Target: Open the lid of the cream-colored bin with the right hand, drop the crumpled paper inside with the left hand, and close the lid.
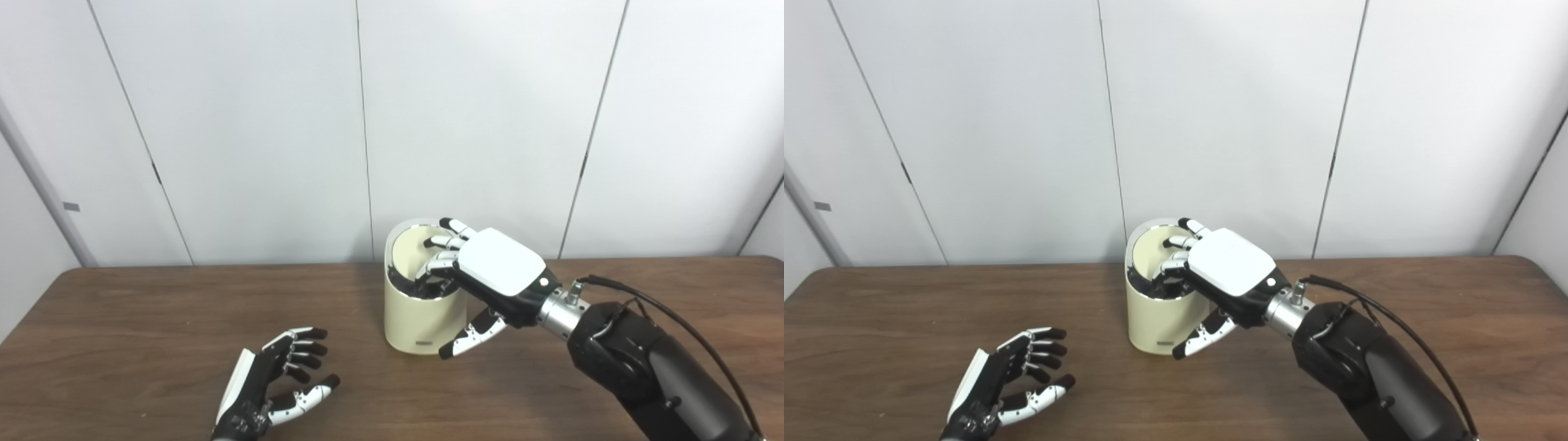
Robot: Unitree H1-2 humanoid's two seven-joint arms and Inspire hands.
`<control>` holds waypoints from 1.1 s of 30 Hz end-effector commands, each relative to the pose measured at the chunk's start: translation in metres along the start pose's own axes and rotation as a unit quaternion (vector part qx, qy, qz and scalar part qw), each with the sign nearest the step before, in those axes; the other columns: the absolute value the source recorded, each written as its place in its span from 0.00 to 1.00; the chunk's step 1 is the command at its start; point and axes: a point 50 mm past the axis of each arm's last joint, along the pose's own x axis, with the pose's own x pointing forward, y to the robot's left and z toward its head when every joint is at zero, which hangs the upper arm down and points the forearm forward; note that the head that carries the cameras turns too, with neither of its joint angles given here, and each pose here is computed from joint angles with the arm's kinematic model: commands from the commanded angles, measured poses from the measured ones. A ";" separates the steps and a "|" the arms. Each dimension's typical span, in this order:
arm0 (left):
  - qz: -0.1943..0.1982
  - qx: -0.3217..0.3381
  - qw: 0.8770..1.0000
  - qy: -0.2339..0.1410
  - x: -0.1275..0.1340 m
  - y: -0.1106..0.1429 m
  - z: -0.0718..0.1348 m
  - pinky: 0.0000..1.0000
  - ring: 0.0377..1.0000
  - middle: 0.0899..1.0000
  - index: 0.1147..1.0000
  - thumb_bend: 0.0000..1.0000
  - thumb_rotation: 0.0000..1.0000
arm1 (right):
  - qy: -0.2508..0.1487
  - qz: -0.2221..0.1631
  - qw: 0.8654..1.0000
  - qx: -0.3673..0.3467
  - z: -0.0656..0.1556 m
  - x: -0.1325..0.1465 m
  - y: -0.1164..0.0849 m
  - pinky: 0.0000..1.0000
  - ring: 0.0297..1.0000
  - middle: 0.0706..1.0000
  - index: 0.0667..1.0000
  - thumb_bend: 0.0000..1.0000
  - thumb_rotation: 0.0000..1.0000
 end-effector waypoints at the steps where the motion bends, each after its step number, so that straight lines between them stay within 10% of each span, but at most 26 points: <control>1: 0.011 0.007 0.999 -0.033 0.005 0.006 0.015 0.53 0.61 0.64 0.70 0.58 0.09 | 0.002 0.042 0.999 -0.007 -0.006 -0.004 0.010 1.00 0.88 0.66 0.65 0.69 0.49; 26: 0.009 0.006 0.999 -0.035 0.006 0.006 0.015 0.53 0.61 0.64 0.70 0.59 0.08 | 0.110 -0.068 0.965 0.227 -0.019 -0.017 -0.028 0.95 0.89 0.74 0.74 0.65 0.49; 33: 0.007 0.008 0.999 -0.036 0.006 0.006 0.016 0.53 0.61 0.64 0.70 0.58 0.10 | 0.119 -0.121 0.958 0.229 -0.019 -0.025 -0.027 0.71 0.84 0.79 0.79 0.66 0.43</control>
